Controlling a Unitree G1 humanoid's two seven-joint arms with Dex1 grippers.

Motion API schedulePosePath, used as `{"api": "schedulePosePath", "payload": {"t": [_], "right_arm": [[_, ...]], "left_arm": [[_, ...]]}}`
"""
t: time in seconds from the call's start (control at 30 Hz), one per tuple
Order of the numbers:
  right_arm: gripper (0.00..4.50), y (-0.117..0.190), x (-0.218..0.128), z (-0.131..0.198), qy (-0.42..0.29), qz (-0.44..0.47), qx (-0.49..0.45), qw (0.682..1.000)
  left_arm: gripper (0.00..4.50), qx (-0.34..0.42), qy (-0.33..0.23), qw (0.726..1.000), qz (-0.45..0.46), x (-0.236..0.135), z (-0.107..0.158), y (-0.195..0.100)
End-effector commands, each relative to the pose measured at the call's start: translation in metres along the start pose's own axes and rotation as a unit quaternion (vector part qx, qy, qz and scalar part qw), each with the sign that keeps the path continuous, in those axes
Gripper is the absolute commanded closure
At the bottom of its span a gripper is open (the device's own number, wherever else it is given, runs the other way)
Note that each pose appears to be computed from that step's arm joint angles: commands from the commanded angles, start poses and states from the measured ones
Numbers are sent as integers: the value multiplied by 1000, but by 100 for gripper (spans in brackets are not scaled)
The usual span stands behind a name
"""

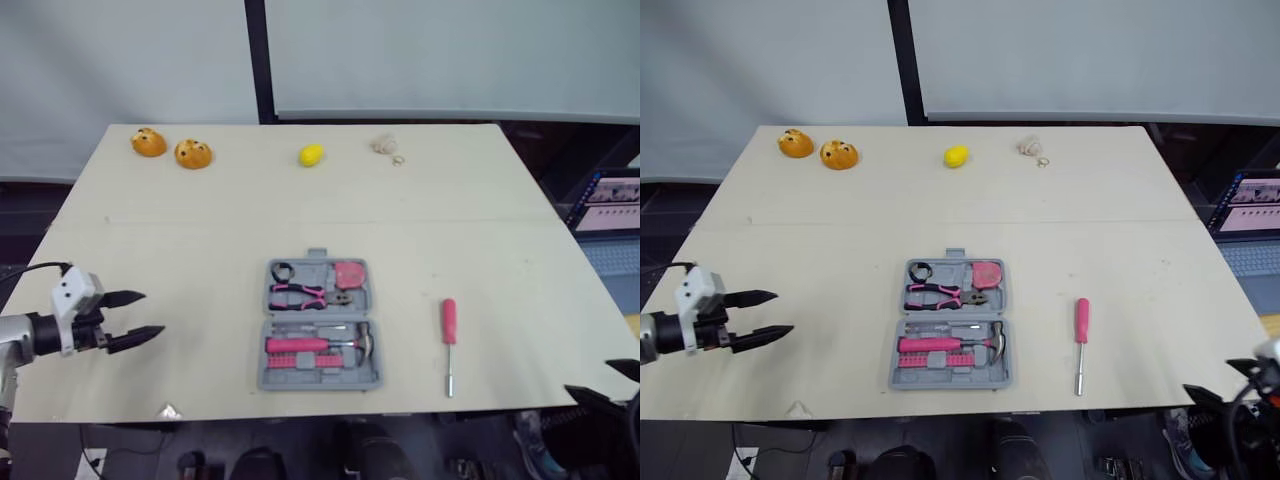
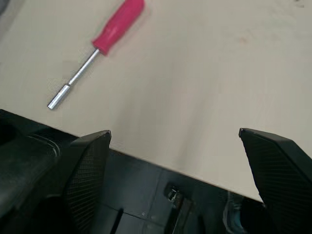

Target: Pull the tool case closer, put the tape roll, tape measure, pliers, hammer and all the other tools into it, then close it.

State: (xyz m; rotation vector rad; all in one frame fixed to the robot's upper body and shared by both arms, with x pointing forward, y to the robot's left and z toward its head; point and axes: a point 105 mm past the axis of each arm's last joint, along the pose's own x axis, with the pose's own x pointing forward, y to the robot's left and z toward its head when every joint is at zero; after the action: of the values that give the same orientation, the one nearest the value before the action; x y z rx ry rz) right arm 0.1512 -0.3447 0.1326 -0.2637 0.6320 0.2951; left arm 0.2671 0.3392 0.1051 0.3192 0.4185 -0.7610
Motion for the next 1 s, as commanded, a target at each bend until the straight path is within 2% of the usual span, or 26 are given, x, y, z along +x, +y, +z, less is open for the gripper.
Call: {"api": "schedulePosePath", "payload": {"t": [0.03,0.17,0.3,0.37,0.43,0.6,0.8,1.0], "right_arm": [[6,-5,-7,6,-20,-19,-10,1000],[6,3,2,14,-41,-16,-10,999],[6,12,11,27,-77,-27,3,997],[6,26,21,34,-99,-29,17,994],[6,42,32,39,-119,-35,40,991],[6,67,53,44,-140,-63,105,982],[6,89,81,39,-129,-96,155,975],[6,92,110,38,-121,-129,186,966]], "left_arm": [[0,4,-7,1000,8,-9,3,4],[0,8,-18,1000,-21,0,11,-7],[0,27,-40,997,-67,15,31,-24],[0,44,-58,992,-106,28,50,-39],[0,60,-76,984,-152,39,70,-58],[0,104,-93,959,-248,53,101,-96],[0,151,-106,921,-344,67,121,-128],[0,182,-121,894,-392,78,134,-142]]}}
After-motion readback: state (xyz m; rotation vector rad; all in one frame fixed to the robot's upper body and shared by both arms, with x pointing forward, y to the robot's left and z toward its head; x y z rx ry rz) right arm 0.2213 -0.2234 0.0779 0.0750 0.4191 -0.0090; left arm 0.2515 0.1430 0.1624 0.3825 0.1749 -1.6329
